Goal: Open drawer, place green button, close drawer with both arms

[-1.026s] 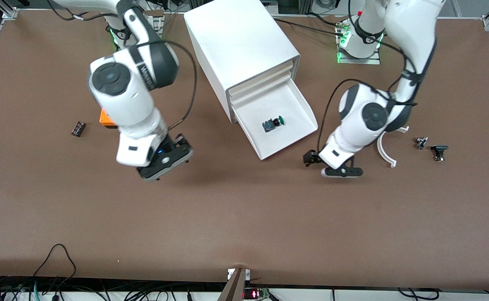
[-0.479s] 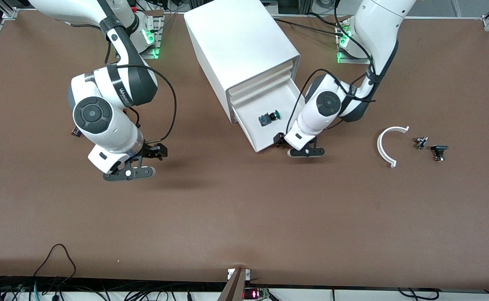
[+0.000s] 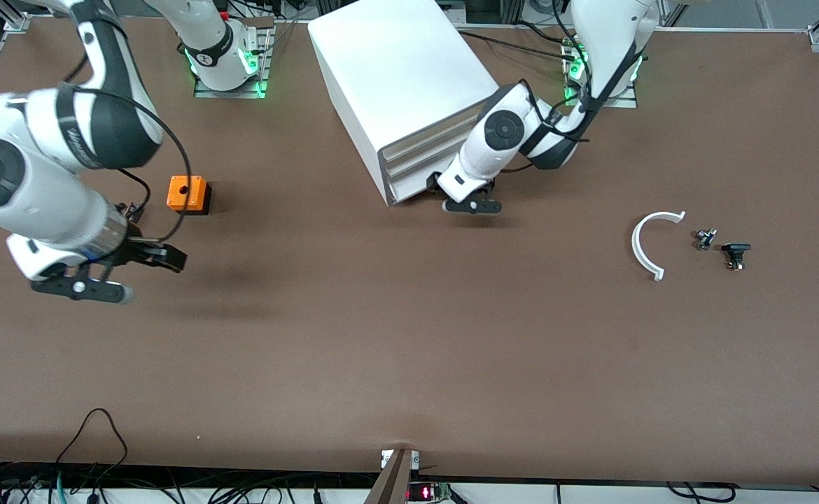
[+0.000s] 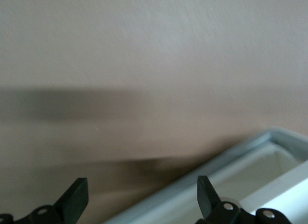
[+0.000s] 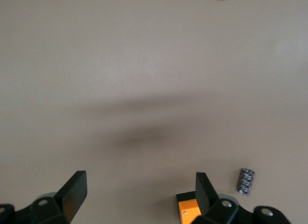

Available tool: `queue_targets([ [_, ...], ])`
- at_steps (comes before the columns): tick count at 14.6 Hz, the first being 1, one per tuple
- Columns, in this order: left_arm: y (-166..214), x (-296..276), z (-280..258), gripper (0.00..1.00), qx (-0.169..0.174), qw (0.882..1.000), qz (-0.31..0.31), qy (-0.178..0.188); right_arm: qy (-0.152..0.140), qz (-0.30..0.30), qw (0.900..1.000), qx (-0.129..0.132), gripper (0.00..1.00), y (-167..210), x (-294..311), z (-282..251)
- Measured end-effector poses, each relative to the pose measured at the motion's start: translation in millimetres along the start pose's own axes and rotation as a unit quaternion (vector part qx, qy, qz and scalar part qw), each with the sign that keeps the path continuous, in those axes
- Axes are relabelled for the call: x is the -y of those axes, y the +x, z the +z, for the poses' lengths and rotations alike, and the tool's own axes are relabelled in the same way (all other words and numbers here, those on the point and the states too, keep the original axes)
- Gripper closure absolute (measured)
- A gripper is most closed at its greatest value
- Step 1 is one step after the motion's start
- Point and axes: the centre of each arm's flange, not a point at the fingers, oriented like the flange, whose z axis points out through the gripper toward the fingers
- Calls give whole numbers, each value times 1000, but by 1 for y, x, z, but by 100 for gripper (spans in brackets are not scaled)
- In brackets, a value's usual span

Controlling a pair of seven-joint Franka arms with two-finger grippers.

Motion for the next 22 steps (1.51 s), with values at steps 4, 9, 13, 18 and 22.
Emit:
queue_targets([
  [4, -11, 5, 3, 0, 10, 1000, 4, 11, -6, 12, 1000, -12, 0, -8, -70, -47],
  [9, -14, 1, -4, 0, 6, 1000, 8, 6, -6, 16, 999, 31, 0, -28, -124, -56],
  [13, 73, 56, -85, 0, -65, 997, -11, -31, 18, -14, 999, 39, 0, -59, -126, -84],
  [18, 143, 151, -204, 0, -115, 993, -19, -6, 26, -33, 998, 41, 0, -84, -139, -86],
  [22, 141, 206, -298, 0, -78, 995, -53, 21, 29, -44, 998, 23, 0, -106, -149, -94],
])
